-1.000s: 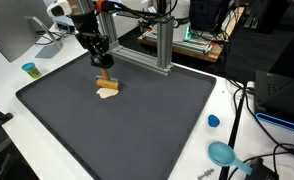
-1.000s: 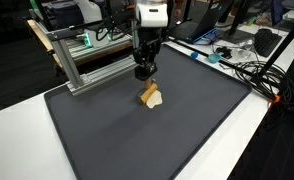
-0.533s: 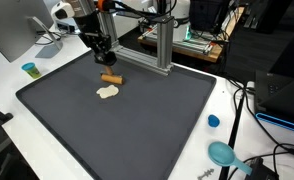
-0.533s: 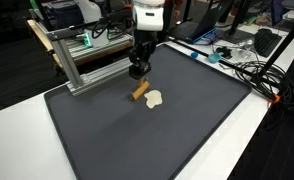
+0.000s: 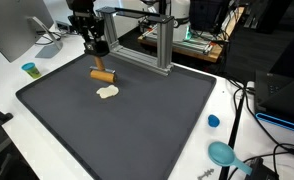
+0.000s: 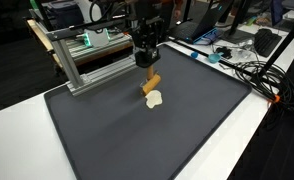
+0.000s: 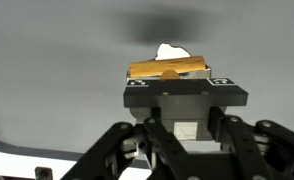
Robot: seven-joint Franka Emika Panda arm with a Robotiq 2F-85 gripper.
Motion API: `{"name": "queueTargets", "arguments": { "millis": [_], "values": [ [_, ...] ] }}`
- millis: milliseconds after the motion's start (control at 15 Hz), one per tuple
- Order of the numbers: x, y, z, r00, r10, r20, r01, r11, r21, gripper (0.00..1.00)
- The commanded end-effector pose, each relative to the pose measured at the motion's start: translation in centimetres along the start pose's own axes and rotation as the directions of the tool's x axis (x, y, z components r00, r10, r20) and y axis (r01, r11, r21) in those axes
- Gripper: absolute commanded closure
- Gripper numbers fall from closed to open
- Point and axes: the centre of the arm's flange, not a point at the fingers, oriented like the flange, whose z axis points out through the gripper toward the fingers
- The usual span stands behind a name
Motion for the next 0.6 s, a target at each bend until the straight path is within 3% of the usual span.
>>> {"name": "queueTargets", "arguments": {
  "millis": [0,533],
  "values": [
    [0.4,-1.2,1.5,0.999,0.02,-0.041,-0.019,1.0,0.018,0.78],
    [3.1,-2.1,5.5,0.987,0.12,-0.112,-0.12,0.993,0.0,0.78]
  ]
}}
